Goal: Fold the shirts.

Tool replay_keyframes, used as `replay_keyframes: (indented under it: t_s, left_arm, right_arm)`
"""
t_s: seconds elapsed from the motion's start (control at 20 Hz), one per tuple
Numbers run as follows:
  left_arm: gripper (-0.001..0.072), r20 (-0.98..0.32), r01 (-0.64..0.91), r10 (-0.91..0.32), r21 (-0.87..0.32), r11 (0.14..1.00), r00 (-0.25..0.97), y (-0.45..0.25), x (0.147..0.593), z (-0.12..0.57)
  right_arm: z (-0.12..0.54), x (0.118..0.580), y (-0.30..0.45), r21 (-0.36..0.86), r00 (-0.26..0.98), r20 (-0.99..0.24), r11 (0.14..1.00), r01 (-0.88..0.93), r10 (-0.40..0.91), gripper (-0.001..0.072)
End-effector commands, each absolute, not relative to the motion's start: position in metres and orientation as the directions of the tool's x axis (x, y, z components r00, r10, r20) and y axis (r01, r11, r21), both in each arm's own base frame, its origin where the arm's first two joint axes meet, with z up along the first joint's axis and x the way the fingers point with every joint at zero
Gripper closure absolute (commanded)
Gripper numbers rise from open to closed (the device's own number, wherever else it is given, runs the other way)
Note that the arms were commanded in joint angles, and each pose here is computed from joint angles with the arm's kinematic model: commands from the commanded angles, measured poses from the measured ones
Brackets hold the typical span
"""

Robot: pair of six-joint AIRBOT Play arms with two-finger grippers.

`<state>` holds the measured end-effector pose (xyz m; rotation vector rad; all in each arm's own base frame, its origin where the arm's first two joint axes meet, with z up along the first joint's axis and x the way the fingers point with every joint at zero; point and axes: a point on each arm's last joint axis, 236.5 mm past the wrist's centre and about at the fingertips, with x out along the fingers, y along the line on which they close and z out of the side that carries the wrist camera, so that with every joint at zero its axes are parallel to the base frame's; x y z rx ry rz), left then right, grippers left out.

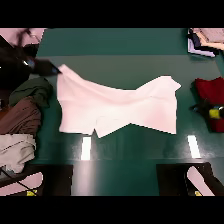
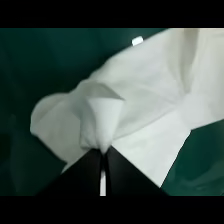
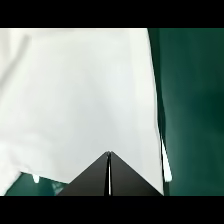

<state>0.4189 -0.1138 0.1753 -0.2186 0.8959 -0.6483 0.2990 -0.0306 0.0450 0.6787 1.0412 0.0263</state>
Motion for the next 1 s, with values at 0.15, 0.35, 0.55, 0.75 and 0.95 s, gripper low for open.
replay_keyframes:
  t_s: [0.15,0.35,0.55,0.75,0.95]
  left_arm:
    - [0.0686,-0.488,0.518,-0.589,-0.288,0.805,0.644,-0.116,0.398,0.322]
    - [0.0685,-0.615,0.445,-0.532,-0.306,0.842,0.582,-0.101,0.399,0.269]
    - [0.0686,-0.704,0.374,-0.517,-0.367,0.852,0.487,-0.095,0.397,0.206]
    - [0.0685,-0.736,0.34,-0.521,-0.403,0.85,0.431,-0.095,0.392,0.174]
    - [0.0685,-0.737,0.341,-0.522,-0.403,0.849,0.429,-0.096,0.391,0.174]
  right_arm:
    - [0.119,0.303,-0.033,0.446,0.574,-0.778,0.869,0.216,0.257,0.0697]
    - [0.033,0.282,0.016,0.51,0.298,-0.847,0.831,0.223,0.44,0.0285]
    - [-0.041,0.27,0.101,0.579,0.1,-0.814,0.791,0.197,0.572,0.0242]
    - [-0.077,0.269,0.184,0.637,0.056,-0.768,0.751,0.176,0.638,0.0265]
    - [-0.099,0.253,0.227,0.608,-0.045,-0.787,0.786,0.114,0.615,0.0265]
